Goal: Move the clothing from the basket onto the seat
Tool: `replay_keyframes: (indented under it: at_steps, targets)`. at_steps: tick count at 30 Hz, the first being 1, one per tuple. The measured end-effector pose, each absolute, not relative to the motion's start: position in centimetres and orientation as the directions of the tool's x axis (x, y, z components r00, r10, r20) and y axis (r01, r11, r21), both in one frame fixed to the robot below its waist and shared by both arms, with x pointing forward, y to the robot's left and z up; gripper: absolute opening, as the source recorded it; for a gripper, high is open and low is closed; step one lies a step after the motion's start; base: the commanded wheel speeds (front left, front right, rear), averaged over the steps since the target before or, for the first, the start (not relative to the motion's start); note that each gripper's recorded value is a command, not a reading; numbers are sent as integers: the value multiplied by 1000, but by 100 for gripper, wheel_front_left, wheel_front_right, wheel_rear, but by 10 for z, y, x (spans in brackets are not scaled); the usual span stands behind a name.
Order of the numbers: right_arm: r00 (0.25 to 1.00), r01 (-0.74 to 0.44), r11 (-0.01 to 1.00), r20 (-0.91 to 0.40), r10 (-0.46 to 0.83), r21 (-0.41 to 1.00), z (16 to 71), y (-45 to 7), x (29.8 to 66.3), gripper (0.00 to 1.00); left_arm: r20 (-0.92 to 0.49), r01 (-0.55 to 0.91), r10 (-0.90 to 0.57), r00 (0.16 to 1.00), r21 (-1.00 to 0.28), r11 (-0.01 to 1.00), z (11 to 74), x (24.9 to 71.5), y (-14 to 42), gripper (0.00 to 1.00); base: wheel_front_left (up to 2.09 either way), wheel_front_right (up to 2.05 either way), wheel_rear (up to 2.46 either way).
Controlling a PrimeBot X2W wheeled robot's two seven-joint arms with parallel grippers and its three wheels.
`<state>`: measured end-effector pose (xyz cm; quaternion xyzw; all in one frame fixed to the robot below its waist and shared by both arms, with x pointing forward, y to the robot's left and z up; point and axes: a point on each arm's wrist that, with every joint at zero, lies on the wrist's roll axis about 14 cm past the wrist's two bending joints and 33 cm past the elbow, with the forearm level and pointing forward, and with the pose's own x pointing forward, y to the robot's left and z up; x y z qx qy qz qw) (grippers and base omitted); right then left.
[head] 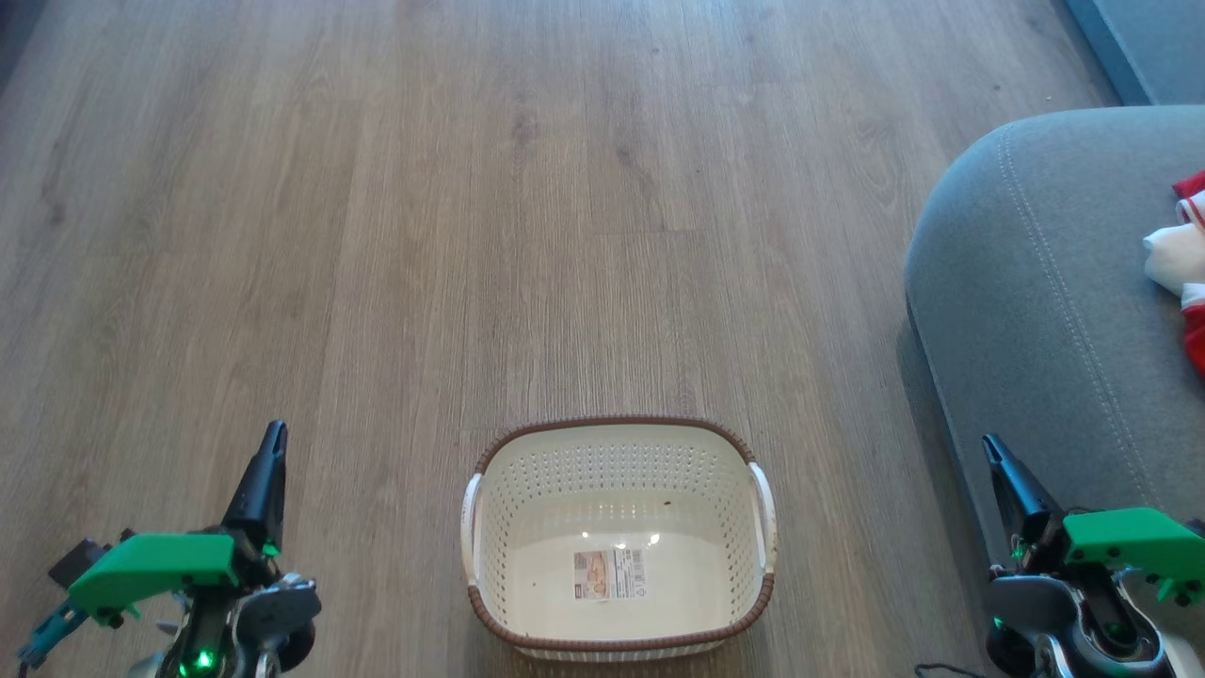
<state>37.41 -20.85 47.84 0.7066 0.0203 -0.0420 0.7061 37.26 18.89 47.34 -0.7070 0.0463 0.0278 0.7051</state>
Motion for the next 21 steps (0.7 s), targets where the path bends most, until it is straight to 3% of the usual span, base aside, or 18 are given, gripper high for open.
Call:
replay_keyframes:
  at_steps: [21]
  targets:
    - [996, 88, -3, -88, -33, 996, 478, -209, 374, 0, -104, -105, -26, 994, -995, -1, 473, 373, 189, 0, 0, 0, 0]
